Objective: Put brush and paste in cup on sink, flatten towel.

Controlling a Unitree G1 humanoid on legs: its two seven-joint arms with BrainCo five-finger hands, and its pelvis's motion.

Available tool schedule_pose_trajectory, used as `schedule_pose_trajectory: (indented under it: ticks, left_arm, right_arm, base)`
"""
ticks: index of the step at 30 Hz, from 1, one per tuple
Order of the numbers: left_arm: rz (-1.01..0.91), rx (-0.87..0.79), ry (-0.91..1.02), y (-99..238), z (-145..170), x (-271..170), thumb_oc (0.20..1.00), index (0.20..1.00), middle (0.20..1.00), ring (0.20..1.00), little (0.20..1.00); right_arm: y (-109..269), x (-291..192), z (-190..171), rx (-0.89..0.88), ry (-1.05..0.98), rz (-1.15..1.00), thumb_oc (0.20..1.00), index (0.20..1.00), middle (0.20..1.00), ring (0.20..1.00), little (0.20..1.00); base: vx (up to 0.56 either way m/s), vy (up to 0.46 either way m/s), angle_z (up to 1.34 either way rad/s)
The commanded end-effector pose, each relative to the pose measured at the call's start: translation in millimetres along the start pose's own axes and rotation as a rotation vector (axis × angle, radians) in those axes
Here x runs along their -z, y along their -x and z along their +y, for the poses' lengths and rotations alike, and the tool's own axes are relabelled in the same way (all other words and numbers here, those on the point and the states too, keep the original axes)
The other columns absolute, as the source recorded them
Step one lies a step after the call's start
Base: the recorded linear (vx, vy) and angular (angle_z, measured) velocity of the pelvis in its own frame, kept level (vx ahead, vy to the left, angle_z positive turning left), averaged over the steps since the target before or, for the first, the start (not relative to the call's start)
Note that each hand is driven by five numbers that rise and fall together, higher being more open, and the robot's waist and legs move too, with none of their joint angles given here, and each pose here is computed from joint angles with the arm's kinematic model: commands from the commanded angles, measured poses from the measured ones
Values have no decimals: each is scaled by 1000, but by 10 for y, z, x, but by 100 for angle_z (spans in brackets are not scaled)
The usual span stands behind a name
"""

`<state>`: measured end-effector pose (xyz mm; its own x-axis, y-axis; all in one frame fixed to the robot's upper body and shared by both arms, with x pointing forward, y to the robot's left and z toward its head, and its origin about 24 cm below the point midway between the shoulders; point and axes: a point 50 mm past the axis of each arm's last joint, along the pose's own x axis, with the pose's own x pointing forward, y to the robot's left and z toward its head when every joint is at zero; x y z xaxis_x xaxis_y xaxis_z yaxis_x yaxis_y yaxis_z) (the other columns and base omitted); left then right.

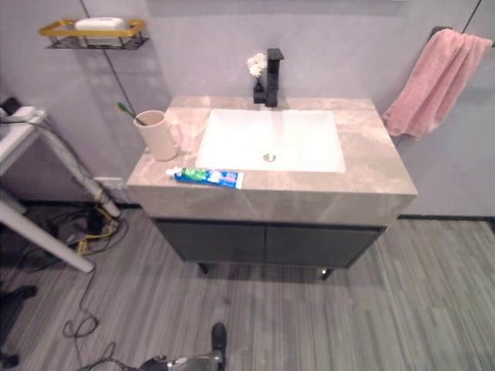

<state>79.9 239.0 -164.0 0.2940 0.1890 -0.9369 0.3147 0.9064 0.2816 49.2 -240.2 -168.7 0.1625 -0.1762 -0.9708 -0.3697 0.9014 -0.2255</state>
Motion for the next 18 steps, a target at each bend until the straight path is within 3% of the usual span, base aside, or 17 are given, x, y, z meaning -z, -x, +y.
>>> schedule_pose_trajectory:
  ticks: [1, 8, 14, 18]
  left_arm:
    - [-22, -3, -1, -9, 14, -82, 1000, 1000, 1000, 1000, 1000]
    - [-76, -9, -94, -18, 69, -232, 1000, 1000, 1000, 1000, 1000]
    - [-92, -29, -203, -21, 142, -306, 1000, 1000, 1000, 1000, 1000]
    - [-126, -40, -234, -25, 143, -418, 1000, 1000, 1000, 1000, 1000]
  right_arm:
    - [5, 19, -76, 13, 80, 9, 1000, 1000, 1000, 1000, 1000]
    - [1, -171, -154, 37, 106, -59, 1000, 1000, 1000, 1000, 1000]
    - [47, -717, -327, 129, 202, -243, 1000, 1000, 1000, 1000, 1000]
    - [85, -899, -429, 172, 308, -285, 1000, 1000, 1000, 1000, 1000]
  base:
    - [240, 189, 5]
    - [187, 159, -7]
    - [78, 102, -20]
    - [171, -199, -37]
